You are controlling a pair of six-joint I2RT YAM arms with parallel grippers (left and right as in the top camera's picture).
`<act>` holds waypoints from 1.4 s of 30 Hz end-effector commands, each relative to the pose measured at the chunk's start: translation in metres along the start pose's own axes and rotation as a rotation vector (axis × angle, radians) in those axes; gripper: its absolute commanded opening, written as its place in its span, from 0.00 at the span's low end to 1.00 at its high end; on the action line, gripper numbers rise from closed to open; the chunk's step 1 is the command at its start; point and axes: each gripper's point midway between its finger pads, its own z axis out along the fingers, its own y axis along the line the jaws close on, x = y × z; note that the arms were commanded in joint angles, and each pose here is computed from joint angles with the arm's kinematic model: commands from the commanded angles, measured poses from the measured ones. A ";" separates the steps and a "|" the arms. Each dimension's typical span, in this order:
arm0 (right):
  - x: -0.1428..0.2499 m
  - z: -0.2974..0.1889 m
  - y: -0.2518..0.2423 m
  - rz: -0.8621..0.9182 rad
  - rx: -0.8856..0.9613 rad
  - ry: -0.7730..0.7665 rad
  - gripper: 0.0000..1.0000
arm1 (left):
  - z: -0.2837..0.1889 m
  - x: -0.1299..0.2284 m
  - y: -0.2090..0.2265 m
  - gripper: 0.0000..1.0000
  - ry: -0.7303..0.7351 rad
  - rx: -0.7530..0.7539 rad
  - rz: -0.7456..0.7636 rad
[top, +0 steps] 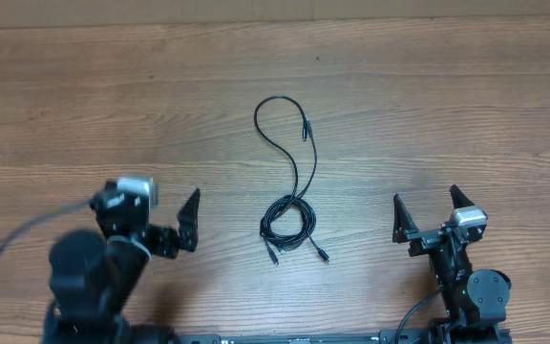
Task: Untangle cables
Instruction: 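Move the left gripper over the coiled black cable and lower onto it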
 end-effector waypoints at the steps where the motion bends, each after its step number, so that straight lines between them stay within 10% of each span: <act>1: 0.001 0.000 -0.001 -0.006 0.005 -0.006 1.00 | 0.003 -0.026 -0.009 1.00 0.073 0.057 -0.032; 8: 0.001 0.000 -0.001 -0.006 0.005 -0.006 1.00 | 0.025 -0.041 -0.061 0.99 0.204 0.427 -0.112; 15: 0.001 0.000 -0.001 -0.006 0.005 -0.006 1.00 | 0.065 -0.018 -0.059 0.99 0.388 0.450 -0.373; 20: 0.001 0.000 -0.001 -0.006 0.005 -0.006 1.00 | 0.085 0.020 -0.050 0.96 0.609 0.334 -0.676; 23: 0.001 0.000 -0.001 -0.006 0.005 -0.006 1.00 | 0.090 0.054 -0.042 0.68 0.765 0.180 -0.826; 28: 0.001 0.000 -0.001 -0.006 0.005 -0.006 1.00 | 0.092 0.102 -0.040 0.52 0.961 -0.021 -0.871; 42: 0.001 0.000 -0.001 -0.006 0.005 -0.006 1.00 | 0.096 0.143 -0.072 0.74 0.937 -0.479 -0.860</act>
